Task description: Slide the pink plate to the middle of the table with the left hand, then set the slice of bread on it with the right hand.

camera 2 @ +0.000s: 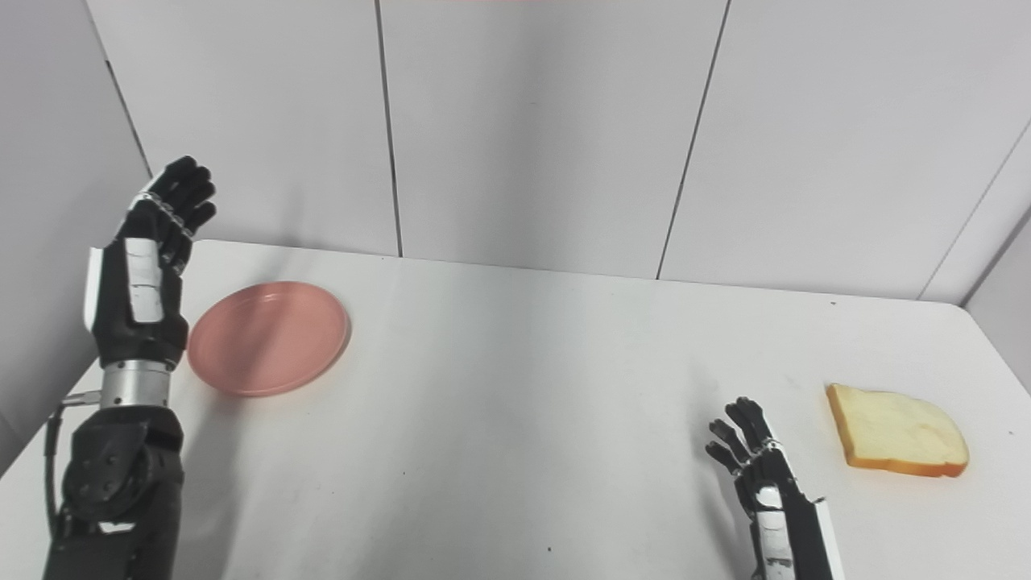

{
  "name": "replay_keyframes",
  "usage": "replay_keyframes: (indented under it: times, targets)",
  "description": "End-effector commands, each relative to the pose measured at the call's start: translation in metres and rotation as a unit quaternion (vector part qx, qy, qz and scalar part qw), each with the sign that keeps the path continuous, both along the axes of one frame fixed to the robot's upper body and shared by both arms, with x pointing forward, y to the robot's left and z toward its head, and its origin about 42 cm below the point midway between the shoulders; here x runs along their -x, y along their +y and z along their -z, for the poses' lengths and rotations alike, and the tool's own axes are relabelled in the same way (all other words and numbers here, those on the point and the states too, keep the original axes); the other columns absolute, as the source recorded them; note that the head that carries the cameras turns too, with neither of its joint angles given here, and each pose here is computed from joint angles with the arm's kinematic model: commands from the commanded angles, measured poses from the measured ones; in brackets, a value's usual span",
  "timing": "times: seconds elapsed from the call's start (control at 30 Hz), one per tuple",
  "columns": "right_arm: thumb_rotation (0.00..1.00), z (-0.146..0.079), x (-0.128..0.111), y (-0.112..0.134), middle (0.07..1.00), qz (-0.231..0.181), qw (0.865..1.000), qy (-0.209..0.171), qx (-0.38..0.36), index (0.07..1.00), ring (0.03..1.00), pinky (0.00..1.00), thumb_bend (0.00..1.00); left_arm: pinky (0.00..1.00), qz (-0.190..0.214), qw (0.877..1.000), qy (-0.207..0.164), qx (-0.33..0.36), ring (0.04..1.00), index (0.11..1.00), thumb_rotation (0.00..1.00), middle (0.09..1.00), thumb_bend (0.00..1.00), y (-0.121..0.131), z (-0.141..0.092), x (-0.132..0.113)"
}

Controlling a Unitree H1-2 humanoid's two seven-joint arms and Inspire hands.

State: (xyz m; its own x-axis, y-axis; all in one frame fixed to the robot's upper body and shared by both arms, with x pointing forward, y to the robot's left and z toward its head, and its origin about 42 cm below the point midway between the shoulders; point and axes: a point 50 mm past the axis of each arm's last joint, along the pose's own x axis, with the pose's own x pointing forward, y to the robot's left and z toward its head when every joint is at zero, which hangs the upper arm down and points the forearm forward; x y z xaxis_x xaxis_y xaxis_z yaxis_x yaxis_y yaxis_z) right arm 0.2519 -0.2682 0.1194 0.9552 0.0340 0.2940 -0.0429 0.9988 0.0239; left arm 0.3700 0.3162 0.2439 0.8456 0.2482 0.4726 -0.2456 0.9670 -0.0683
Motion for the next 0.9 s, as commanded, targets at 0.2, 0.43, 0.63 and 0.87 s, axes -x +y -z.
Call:
replay_keyframes:
  times: [0.2, 0.43, 0.63, 0.87]
  targets:
    - [0.96, 0.059, 0.011, -0.009, 0.916, 0.020, 0.996, 0.087, -0.002, 0.913, 0.863, 0.84, 0.85, 0.88, -0.009, 0.999, -0.034, -0.038, 0.853, 0.800, 0.90, 0.852, 0.97, 0.051, -0.054, -0.040]
    - [0.95, 0.058, 0.011, -0.007, 0.915, 0.018, 0.996, 0.085, -0.008, 0.907, 0.857, 0.83, 0.84, 0.86, -0.018, 0.999, 0.010, -0.026, 0.874, 0.799, 0.92, 0.850, 0.91, 0.076, -0.057, -0.068]
    - [0.96, 0.058, 0.012, -0.008, 0.917, 0.018, 0.996, 0.083, -0.004, 0.909, 0.856, 0.82, 0.85, 0.83, -0.034, 0.998, 0.046, 0.008, 0.853, 0.796, 0.91, 0.840, 0.92, 0.098, -0.047, -0.089]
    - [0.96, 0.057, 0.013, -0.008, 0.918, 0.019, 0.996, 0.082, -0.003, 0.905, 0.850, 0.81, 0.87, 0.82, -0.033, 0.996, 0.081, 0.021, 0.871, 0.802, 0.93, 0.849, 0.83, 0.107, -0.027, -0.103]
